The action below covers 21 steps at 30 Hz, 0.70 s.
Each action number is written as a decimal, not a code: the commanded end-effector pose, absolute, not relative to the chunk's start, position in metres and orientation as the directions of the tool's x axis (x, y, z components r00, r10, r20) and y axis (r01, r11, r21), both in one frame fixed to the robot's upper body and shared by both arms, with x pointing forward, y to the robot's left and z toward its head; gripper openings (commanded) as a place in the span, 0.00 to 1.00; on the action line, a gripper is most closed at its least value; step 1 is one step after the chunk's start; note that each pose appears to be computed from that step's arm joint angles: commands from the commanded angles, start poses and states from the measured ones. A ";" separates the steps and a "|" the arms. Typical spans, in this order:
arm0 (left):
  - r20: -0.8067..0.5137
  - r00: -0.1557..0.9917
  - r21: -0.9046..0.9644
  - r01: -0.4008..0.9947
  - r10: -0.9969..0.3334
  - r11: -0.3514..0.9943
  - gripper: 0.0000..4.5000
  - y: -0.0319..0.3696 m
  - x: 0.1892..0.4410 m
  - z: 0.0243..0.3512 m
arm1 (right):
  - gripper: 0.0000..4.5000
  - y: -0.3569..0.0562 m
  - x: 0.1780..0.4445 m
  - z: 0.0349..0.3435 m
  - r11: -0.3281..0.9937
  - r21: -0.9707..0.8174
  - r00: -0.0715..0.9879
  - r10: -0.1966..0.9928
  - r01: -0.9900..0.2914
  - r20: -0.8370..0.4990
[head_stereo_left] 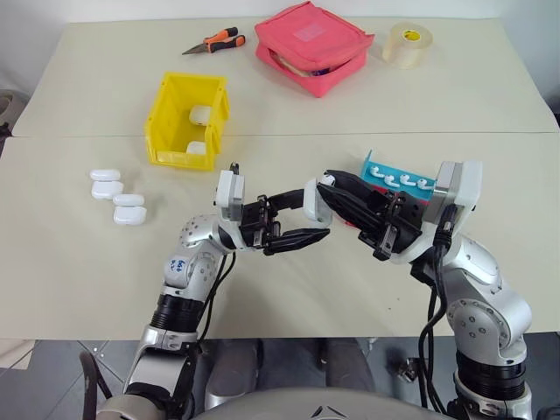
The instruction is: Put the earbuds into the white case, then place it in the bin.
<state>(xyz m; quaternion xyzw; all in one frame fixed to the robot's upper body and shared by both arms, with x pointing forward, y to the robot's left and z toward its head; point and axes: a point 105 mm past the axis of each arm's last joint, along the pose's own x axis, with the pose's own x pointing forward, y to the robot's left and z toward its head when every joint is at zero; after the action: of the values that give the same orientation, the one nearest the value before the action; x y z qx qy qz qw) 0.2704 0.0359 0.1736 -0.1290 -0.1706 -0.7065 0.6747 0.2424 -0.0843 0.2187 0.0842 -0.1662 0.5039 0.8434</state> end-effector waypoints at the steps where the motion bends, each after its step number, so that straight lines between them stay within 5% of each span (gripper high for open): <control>1: 0.440 -0.082 0.113 0.993 -0.894 -0.035 0.62 0.038 0.265 0.186 | 0.12 -0.083 0.240 0.221 0.477 -0.028 0.429 0.813 -0.879 0.393; 18: 0.462 -0.096 0.155 0.988 -0.882 -0.027 0.62 0.033 0.267 0.193 | 0.12 -0.091 0.254 0.190 0.493 0.090 0.498 0.824 -0.865 0.271; 21: 0.464 -0.104 0.164 0.986 -0.880 -0.030 0.62 0.031 0.267 0.194 | 0.33 -0.092 0.254 0.193 0.473 0.098 0.481 0.833 -0.875 0.273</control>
<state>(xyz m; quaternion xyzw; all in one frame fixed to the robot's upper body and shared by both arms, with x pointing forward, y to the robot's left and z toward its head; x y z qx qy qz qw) 0.2727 0.0330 0.1711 -0.1287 -0.1703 -0.7005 0.6810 0.2507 -0.0893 0.2053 0.1082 -0.1295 0.5039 0.8471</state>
